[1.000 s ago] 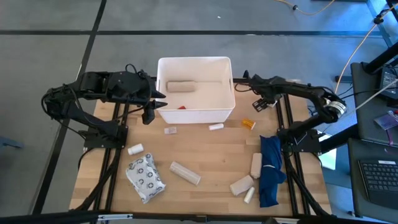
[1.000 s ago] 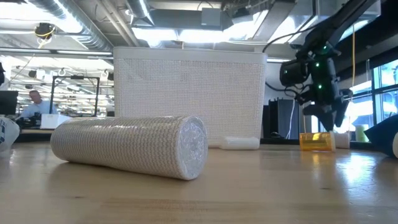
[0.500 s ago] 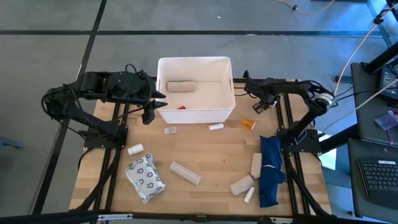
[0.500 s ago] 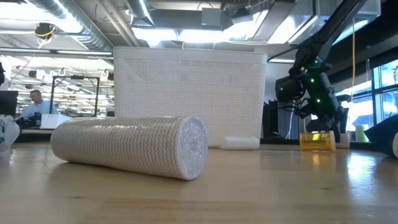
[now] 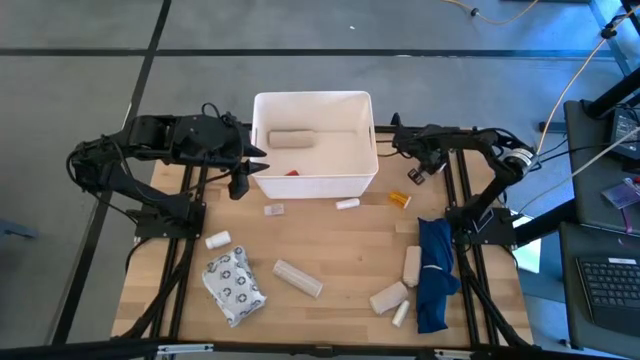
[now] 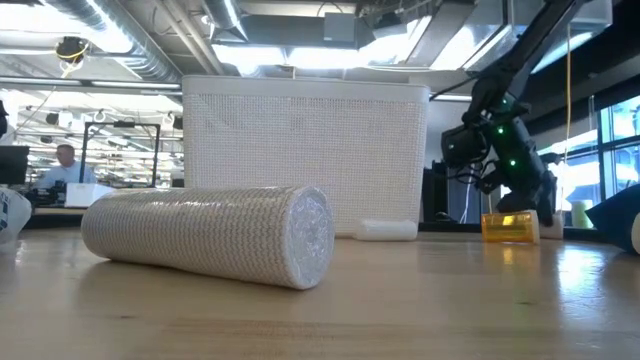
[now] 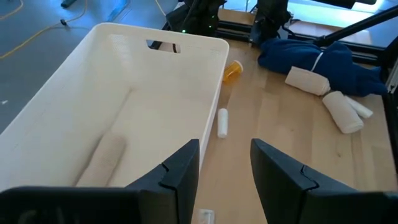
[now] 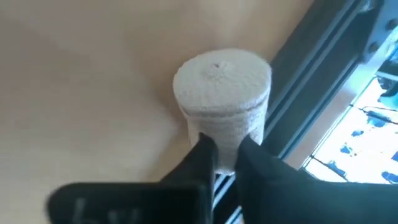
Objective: Pick & place medical supplies in basket/bin
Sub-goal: Put the white bandage into the white bin, then put the transparent pill bottle into the white bin
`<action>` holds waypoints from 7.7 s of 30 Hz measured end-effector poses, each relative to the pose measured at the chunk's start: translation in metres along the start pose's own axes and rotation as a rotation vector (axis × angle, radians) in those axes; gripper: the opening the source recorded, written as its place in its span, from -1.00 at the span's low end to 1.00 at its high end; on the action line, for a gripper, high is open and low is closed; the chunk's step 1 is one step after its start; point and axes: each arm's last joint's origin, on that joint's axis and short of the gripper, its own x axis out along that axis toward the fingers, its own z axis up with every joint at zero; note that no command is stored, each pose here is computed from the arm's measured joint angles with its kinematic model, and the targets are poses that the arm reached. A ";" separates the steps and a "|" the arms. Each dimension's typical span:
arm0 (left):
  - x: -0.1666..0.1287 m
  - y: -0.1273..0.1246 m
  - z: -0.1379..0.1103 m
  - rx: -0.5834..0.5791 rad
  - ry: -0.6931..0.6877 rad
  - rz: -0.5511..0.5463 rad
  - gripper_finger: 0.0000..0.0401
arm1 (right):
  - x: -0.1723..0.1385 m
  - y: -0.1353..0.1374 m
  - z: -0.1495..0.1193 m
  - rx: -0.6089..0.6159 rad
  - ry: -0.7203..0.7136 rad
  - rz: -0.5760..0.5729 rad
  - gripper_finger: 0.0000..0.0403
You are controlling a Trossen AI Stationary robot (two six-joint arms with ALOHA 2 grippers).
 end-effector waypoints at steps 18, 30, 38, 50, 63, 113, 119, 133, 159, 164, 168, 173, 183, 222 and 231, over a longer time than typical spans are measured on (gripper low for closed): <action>0.000 0.000 0.000 0.006 0.000 0.000 -0.32 | -0.179 -0.088 -0.084 0.422 -0.713 0.463 -1.00; 0.000 0.000 0.000 0.000 -0.004 -0.001 -0.32 | -0.311 -0.088 -0.063 0.082 -1.555 0.941 -1.00; 0.000 0.000 0.000 -0.033 -0.004 -0.001 -0.32 | -0.327 0.000 0.048 -0.220 -1.391 0.801 -1.00; 0.000 0.000 0.000 -0.034 -0.004 -0.001 -0.32 | -0.296 0.107 0.153 -0.512 -1.080 0.433 -1.00; 0.000 0.000 0.000 -0.057 -0.004 -0.001 -0.32 | -0.230 0.168 0.199 -0.578 -0.924 0.404 -1.00; 0.067 -0.084 -0.072 -0.106 0.236 0.315 -0.32 | -0.345 0.012 0.095 -0.379 -1.154 0.590 0.21; 0.074 -0.076 -0.112 -0.201 0.219 0.258 -0.36 | -0.375 -0.041 0.025 -0.360 -1.254 0.615 0.21; 0.113 -0.049 -0.205 -0.364 -0.023 0.073 -0.59 | -0.382 -0.108 -0.090 -0.232 -1.253 0.718 0.21; 0.122 -0.038 -0.221 -0.281 -0.051 0.205 -0.44 | -0.308 -0.094 -0.143 -0.201 -1.459 0.789 0.21; 0.122 -0.039 -0.219 -0.296 -0.043 0.173 -0.28 | -0.279 -0.088 -0.151 -0.094 -1.539 0.867 0.21; 0.122 -0.040 -0.219 -0.299 -0.029 0.153 -0.05 | -0.269 -0.091 -0.156 -0.022 -1.562 0.907 0.21; 0.122 -0.040 -0.219 -0.266 -0.024 0.149 0.22 | -0.265 -0.092 -0.156 0.003 -1.558 0.904 0.21; 0.125 -0.039 -0.218 -0.405 -0.039 0.159 0.28 | -0.262 -0.090 -0.153 -0.036 -1.571 0.860 0.21; 0.161 -0.006 -0.297 -0.099 -0.225 0.118 -0.03 | -0.229 -0.104 -0.175 0.339 -1.651 0.547 0.21; 0.165 -0.007 -0.268 -0.038 -0.209 0.012 -0.03 | -0.229 -0.104 -0.175 0.374 -1.639 0.587 0.21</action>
